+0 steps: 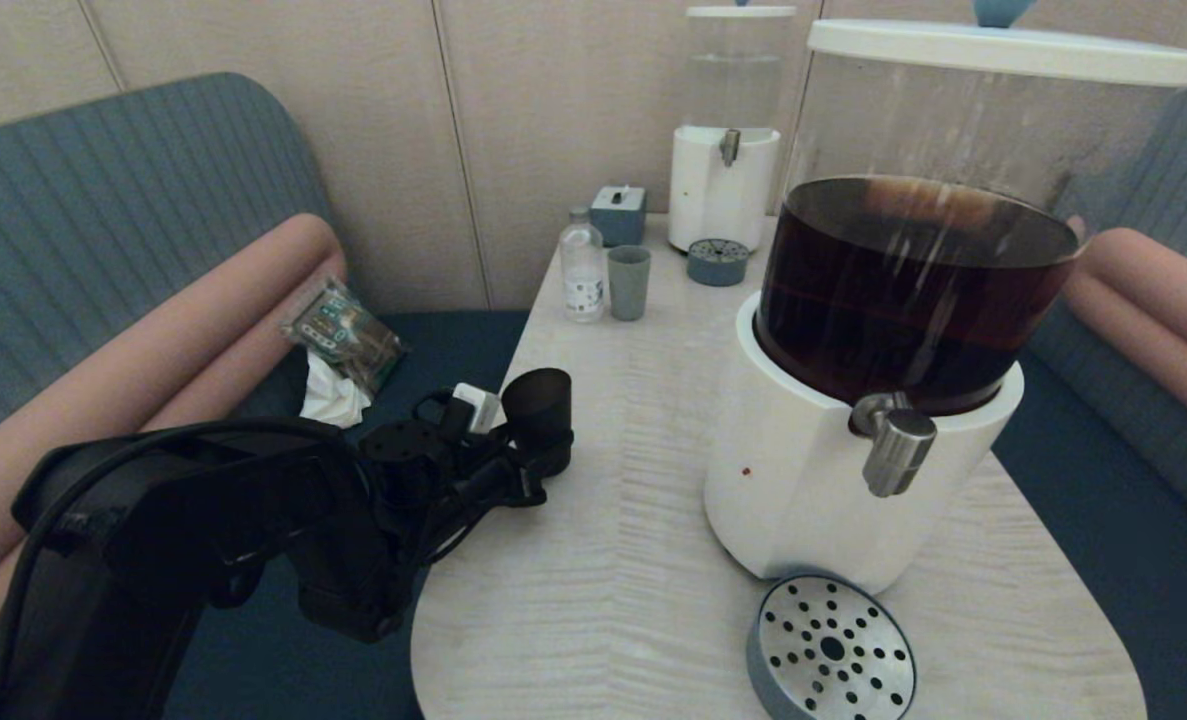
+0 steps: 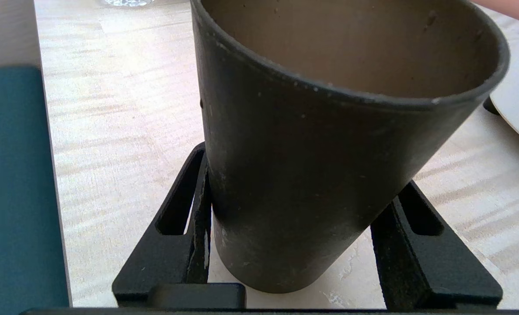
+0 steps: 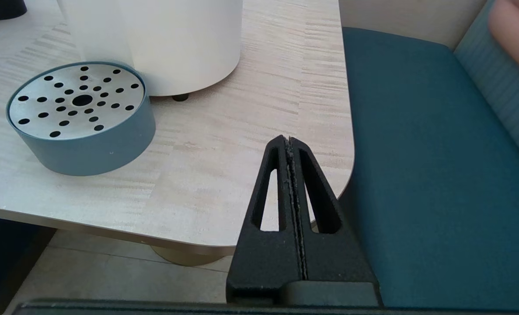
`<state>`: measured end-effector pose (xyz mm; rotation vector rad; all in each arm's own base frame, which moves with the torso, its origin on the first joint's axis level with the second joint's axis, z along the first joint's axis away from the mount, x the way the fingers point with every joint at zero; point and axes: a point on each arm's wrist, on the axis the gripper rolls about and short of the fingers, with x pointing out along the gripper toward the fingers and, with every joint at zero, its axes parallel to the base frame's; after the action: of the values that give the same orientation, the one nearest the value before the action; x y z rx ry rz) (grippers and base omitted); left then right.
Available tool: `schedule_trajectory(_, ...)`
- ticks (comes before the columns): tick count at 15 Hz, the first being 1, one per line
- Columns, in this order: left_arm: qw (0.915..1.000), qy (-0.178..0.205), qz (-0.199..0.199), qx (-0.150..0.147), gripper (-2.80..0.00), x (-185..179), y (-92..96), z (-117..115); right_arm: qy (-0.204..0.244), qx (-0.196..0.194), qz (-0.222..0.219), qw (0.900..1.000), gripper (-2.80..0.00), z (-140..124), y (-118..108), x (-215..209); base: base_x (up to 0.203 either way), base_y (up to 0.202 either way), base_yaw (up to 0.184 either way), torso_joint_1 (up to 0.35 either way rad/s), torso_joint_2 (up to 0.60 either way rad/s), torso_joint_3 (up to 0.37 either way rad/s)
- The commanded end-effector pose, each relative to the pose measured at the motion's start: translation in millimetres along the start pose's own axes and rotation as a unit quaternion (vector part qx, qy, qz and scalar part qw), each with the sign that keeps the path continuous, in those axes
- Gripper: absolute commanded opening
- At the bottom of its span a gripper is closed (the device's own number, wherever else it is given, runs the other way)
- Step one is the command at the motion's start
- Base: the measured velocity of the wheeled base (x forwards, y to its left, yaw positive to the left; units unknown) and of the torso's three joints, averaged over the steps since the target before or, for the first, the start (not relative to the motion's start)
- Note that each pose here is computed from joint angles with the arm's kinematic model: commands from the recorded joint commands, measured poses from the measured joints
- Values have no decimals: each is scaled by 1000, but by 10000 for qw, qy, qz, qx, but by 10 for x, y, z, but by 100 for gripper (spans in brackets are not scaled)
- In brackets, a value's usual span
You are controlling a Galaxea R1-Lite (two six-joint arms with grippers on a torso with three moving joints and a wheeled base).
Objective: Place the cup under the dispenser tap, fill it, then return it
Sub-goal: Place the cup next to the water dispenser
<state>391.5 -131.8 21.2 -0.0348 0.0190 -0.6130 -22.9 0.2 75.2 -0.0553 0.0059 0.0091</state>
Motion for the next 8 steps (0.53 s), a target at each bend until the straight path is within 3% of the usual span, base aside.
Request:
schedule_trajectory(1, 10000, -18, -10, 2, -280, -1, -1, -2, 7, -7, 2, 10000, -280, -1, 0, 1, 0, 0, 0, 0, 0, 0)
schedule_trajectory(3, 10000, -18, -18, 9, -280, 3, -6, -6, 3, -3, 1, 10000, -280, 2, 0, 0, 0, 0, 0, 0, 0, 0)
schedule_trajectory(4, 10000, -18, -18, 2, 0, 3, -6, -6, 7, -3, 2, 10000, -280, -1, 0, 1, 0, 0, 0, 0, 0, 0)
schedule_trajectory(8, 10000, -3, -25, -3, 0, -2, -8, -12, 7, -7, 2, 10000, -280, -1, 0, 1, 0, 0, 0, 0, 0, 0)
